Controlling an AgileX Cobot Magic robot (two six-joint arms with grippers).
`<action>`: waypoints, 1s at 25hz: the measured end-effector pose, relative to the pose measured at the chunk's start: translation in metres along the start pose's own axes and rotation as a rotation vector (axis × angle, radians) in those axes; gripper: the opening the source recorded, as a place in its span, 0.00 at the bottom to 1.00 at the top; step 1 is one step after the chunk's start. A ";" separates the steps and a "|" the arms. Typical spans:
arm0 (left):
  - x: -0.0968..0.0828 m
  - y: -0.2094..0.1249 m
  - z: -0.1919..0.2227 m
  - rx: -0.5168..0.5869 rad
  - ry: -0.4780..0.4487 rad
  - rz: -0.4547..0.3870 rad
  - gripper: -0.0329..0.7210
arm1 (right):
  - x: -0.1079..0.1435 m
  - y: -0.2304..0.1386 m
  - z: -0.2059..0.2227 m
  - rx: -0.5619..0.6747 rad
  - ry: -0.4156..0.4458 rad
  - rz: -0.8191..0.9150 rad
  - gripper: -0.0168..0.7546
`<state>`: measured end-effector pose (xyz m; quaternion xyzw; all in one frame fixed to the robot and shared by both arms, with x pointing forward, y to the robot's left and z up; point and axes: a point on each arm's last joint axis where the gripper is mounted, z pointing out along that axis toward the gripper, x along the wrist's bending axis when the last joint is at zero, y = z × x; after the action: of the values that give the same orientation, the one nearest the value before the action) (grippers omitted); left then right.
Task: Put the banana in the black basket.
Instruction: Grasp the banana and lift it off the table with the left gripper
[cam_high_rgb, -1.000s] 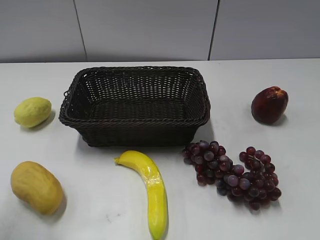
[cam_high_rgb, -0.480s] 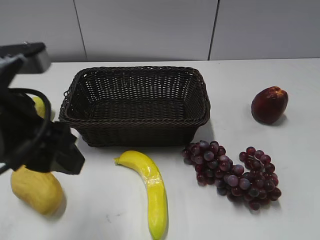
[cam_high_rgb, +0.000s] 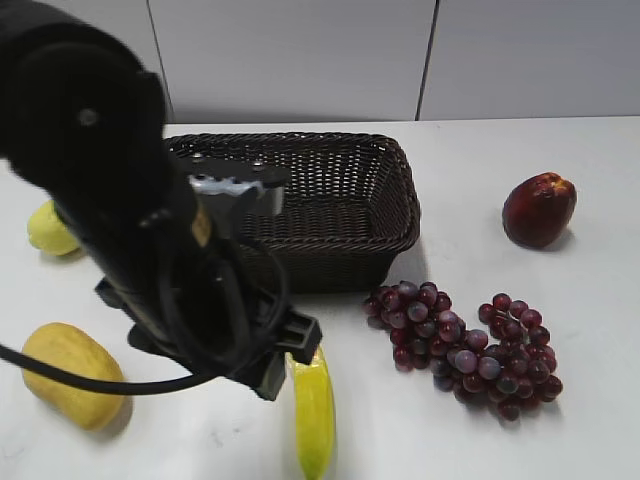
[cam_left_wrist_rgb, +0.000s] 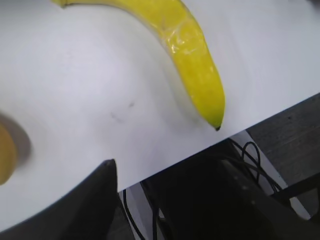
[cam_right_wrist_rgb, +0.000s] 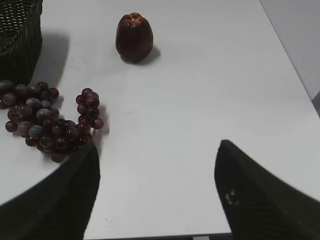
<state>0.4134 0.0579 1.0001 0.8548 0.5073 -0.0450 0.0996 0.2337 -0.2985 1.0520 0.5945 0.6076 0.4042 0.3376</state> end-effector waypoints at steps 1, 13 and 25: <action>-0.005 0.005 0.004 0.014 0.006 0.009 0.83 | 0.000 0.000 0.000 0.000 0.000 0.000 0.76; -0.034 0.044 0.040 0.048 0.068 -0.029 0.84 | 0.000 0.000 0.000 0.000 0.000 0.000 0.76; -0.010 0.062 0.064 0.025 0.090 -0.241 0.92 | 0.000 0.000 0.000 0.000 0.000 0.000 0.76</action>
<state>0.4648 0.0063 0.9469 0.7901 0.6096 -0.0244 0.0597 0.2337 -0.2985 1.0520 0.5945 0.6076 0.4042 0.3376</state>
